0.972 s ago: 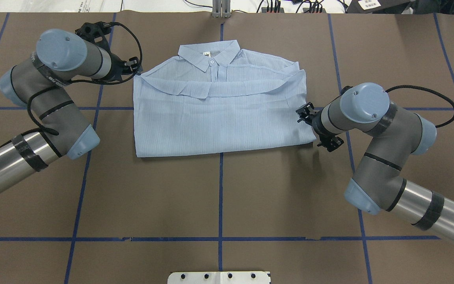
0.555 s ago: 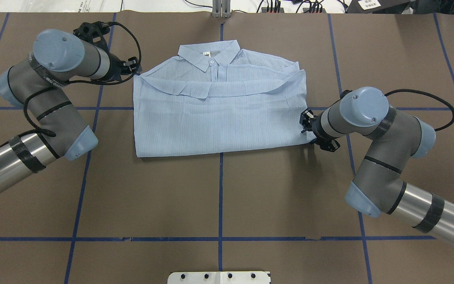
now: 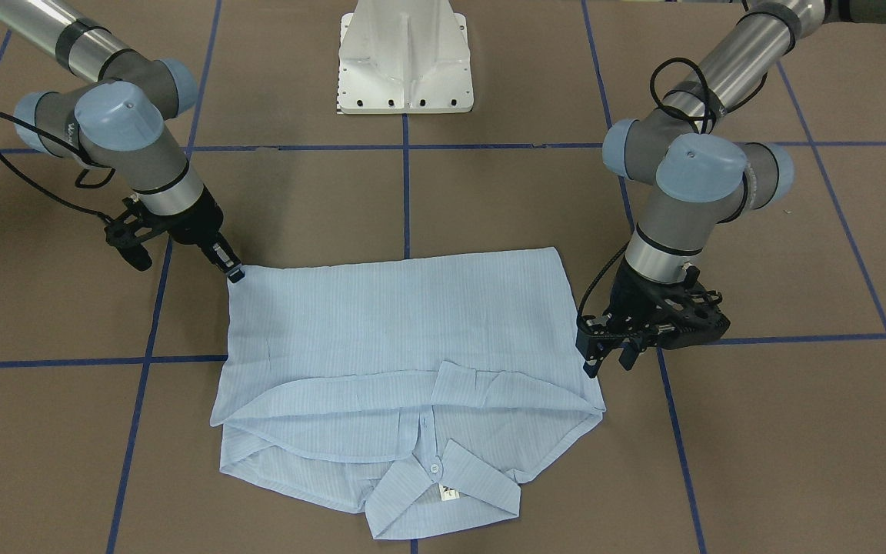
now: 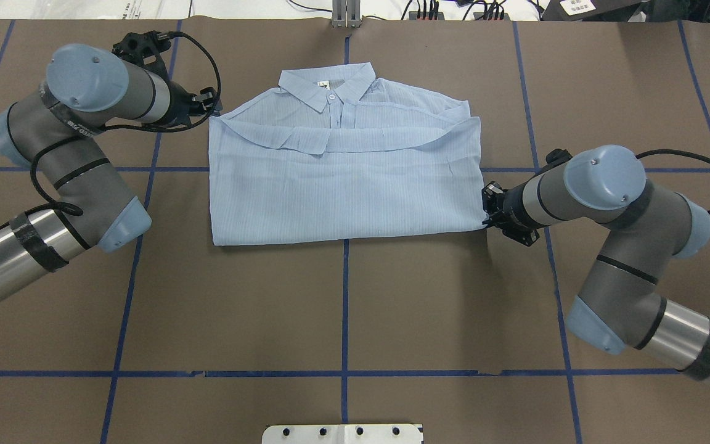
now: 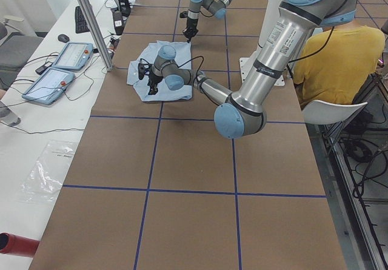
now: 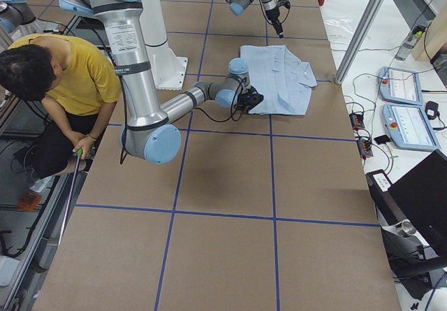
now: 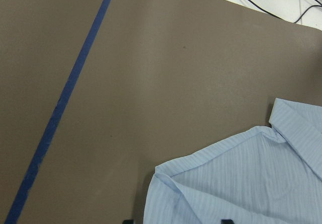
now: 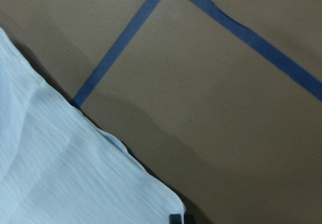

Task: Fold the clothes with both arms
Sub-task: 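Grasp the shirt edge with the right gripper and drag it nearer the robot, rotating it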

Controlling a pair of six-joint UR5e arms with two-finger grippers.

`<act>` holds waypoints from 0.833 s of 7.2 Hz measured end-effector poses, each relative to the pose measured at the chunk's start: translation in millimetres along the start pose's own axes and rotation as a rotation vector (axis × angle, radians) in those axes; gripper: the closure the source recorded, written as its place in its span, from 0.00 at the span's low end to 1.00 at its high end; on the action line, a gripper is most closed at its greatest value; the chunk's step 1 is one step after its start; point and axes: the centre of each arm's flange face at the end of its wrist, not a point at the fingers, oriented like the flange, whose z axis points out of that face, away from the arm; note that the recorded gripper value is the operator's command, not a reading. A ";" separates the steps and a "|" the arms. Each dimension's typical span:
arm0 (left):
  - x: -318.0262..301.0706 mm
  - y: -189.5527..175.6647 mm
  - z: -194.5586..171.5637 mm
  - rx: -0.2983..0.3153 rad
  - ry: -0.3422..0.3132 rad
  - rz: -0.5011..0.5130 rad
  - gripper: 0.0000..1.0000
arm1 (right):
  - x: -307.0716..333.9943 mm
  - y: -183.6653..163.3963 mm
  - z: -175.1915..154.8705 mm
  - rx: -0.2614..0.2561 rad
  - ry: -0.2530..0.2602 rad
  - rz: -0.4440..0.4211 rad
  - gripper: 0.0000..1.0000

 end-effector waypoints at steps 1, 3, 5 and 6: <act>3.6 0.6 -4.8 0.001 0.010 -0.004 0.35 | 16.1 7.2 -22.2 -0.040 0.001 0.010 1.00; 20.3 11.2 -29.1 -0.008 0.063 -0.042 0.35 | 59.8 49.9 -59.4 -0.138 0.026 0.005 1.00; 47.5 38.0 -60.7 -0.068 0.110 -0.095 0.35 | 91.5 109.9 -100.3 -0.277 0.059 -0.020 1.00; 58.0 50.2 -74.0 -0.091 0.108 -0.102 0.35 | 103.5 138.8 -110.2 -0.362 0.101 -0.039 1.00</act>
